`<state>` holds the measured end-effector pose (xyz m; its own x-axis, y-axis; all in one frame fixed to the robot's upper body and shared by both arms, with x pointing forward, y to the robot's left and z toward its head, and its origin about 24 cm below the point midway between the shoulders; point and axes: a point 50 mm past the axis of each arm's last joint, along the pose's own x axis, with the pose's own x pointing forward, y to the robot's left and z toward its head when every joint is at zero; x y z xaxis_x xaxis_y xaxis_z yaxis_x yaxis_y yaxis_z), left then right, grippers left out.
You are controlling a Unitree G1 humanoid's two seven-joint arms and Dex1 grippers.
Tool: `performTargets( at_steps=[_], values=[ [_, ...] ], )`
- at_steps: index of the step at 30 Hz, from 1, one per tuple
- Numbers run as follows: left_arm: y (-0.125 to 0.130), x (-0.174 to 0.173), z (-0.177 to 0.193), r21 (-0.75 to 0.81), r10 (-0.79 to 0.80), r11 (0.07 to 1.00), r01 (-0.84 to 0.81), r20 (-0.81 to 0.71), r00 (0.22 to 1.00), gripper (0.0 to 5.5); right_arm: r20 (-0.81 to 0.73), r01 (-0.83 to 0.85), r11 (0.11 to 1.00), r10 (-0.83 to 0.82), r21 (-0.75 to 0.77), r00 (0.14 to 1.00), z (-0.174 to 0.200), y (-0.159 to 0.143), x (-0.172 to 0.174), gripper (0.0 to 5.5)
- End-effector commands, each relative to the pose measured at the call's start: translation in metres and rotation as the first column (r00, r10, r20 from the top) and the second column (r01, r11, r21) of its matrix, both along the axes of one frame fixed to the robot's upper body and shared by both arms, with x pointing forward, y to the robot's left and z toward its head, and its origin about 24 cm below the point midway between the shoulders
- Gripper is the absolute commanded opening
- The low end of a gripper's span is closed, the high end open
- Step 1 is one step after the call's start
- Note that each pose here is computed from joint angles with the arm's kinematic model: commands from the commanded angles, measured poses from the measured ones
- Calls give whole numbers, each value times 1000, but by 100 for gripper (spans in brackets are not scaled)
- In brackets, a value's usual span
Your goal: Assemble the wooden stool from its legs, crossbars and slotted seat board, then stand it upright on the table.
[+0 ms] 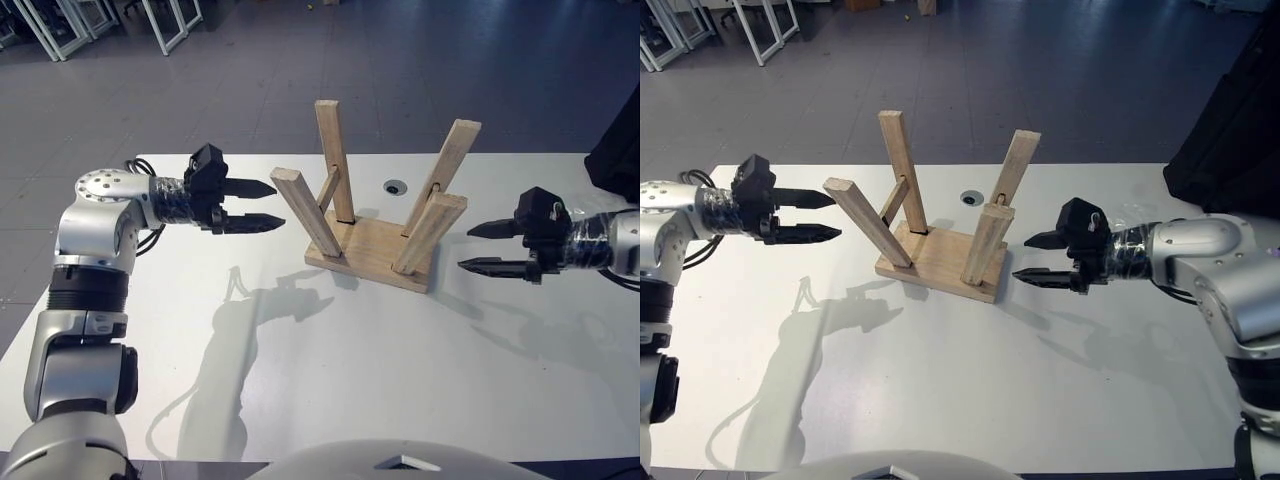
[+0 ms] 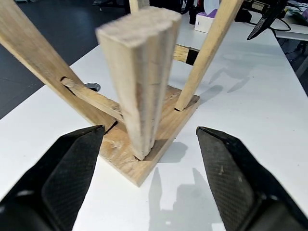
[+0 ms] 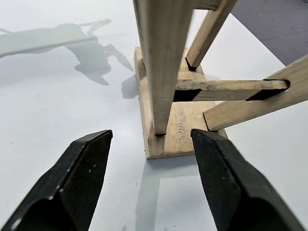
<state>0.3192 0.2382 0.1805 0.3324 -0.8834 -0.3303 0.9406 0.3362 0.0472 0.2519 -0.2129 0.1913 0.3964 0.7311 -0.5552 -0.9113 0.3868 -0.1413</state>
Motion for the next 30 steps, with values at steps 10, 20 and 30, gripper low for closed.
performTargets(
  at_steps=[10, 20, 30],
  values=[
    [-25, 15, 11, -31, -85, 996, 87, 54, 995, 353, 88, -89, 993, 82, 78, 993, 9, 38, 23, 301],
    [-28, -9, -5, -115, -208, 975, 193, -143, 968, 234, -61, -85, 965, 103, 247, 993, -8, 46, 32, 145],
    [-39, -71, 20, -395, -461, 865, 309, -386, 799, 151, -515, -72, 761, 502, 644, 695, 10, 41, -9, 125]
  ],
)
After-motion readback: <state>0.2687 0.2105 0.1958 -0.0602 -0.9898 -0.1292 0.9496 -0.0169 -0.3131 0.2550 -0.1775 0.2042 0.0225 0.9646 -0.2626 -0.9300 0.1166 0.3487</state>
